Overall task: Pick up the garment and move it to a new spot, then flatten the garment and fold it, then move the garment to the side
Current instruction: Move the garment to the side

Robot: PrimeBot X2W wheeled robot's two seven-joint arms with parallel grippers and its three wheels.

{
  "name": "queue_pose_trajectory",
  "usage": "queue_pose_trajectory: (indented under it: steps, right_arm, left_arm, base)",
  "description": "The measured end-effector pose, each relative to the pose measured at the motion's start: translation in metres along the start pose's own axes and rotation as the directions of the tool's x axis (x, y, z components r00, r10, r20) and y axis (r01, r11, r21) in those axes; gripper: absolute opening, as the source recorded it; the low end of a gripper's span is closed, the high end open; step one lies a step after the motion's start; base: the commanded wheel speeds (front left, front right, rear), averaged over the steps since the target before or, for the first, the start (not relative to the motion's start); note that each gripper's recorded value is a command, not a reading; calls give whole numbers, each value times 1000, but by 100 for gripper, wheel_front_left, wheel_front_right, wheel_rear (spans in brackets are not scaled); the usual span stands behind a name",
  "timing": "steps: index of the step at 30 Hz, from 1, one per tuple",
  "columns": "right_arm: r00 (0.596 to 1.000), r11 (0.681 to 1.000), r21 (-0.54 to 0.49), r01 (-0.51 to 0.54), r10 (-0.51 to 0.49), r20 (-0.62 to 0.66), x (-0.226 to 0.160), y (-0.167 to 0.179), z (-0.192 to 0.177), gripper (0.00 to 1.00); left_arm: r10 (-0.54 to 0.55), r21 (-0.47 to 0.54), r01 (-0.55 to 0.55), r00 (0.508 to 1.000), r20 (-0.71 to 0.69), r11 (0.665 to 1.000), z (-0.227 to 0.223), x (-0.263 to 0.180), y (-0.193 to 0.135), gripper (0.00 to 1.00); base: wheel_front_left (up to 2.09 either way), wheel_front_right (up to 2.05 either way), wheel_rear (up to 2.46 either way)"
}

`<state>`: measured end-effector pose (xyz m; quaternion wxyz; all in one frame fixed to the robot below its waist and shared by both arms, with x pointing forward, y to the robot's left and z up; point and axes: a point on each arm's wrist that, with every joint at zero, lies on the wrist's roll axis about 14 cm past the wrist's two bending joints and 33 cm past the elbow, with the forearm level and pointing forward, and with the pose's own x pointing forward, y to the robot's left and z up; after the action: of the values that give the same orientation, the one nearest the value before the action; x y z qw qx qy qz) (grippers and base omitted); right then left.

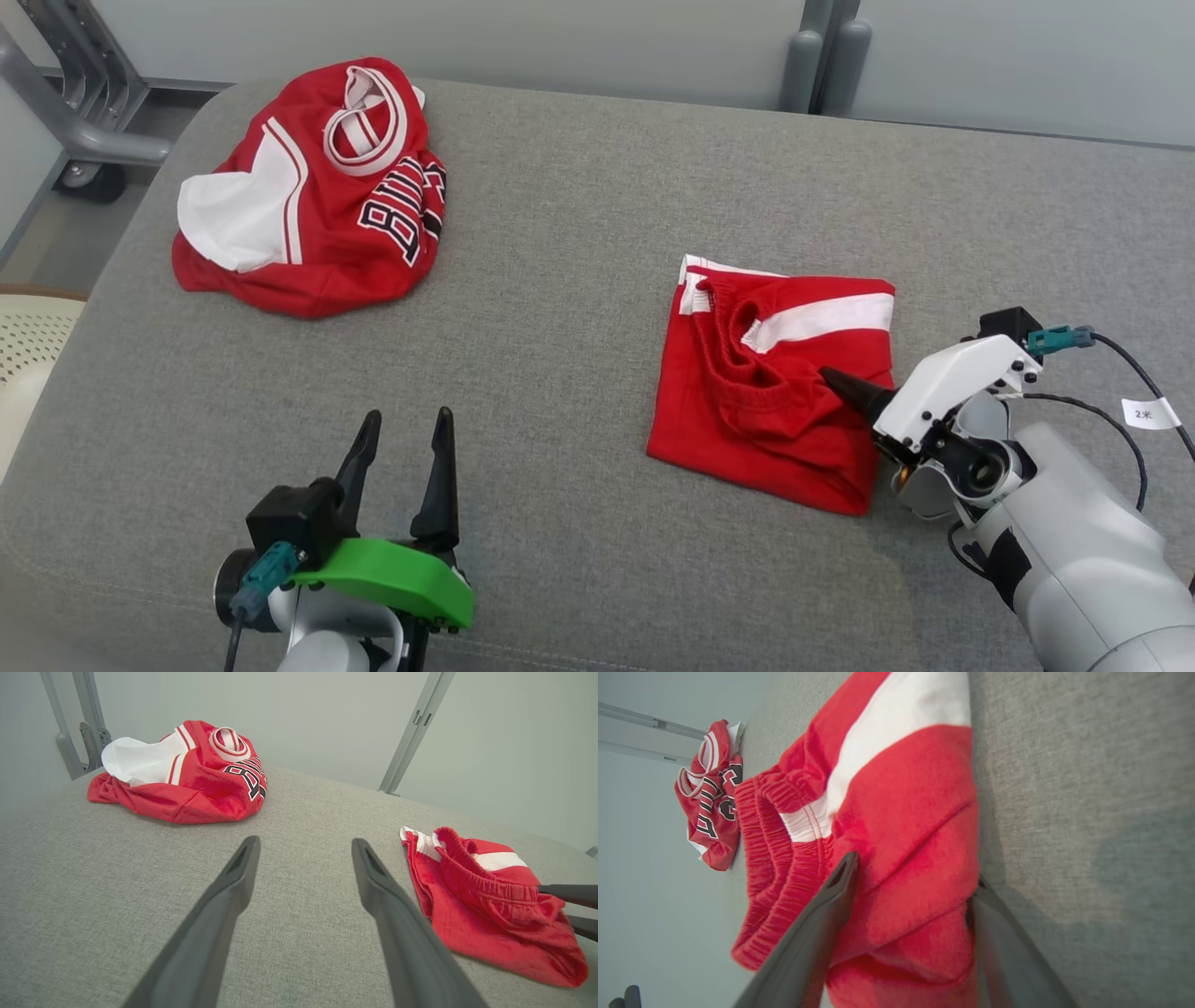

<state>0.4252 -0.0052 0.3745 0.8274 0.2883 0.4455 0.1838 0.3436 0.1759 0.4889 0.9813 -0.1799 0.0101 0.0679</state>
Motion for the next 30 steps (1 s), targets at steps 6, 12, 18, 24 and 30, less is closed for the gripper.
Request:
queue_pose_trajectory:
  steps: [6, 12, 18, 24, 30]
  right_arm:
    - [1000, 1000, -14, -14, 14, -5, 2, 2, -2, 11]
    - [1000, 999, -54, -5, 6, 19, 3, -3, 6, 0]
    - [998, 991, -127, 32, -25, 54, -4, -14, 26, 0]
    - [984, 976, -177, 125, -100, 146, -26, -44, 72, 0]
    - [953, 935, -248, 252, -196, 229, -53, -76, 117, 0]
  left_arm:
    - [10, -1, -10, 1000, 5, 1000, 3, 1, 3, 100]
    - [21, 8, -21, 1000, 5, 1000, 4, 2, 7, 100]
    - [37, 11, -37, 999, 14, 999, 7, 6, 13, 100]
    - [6, 9, -6, 1000, 20, 1000, 8, 12, 3, 100]
    - [-38, 11, 38, 999, 23, 999, 8, 20, -12, 100]
  base:
    - [0, 0, 0]
    - [0, 0, 0]
    - [0, 0, 0]
    - [0, 0, 0]
    - [0, 0, 0]
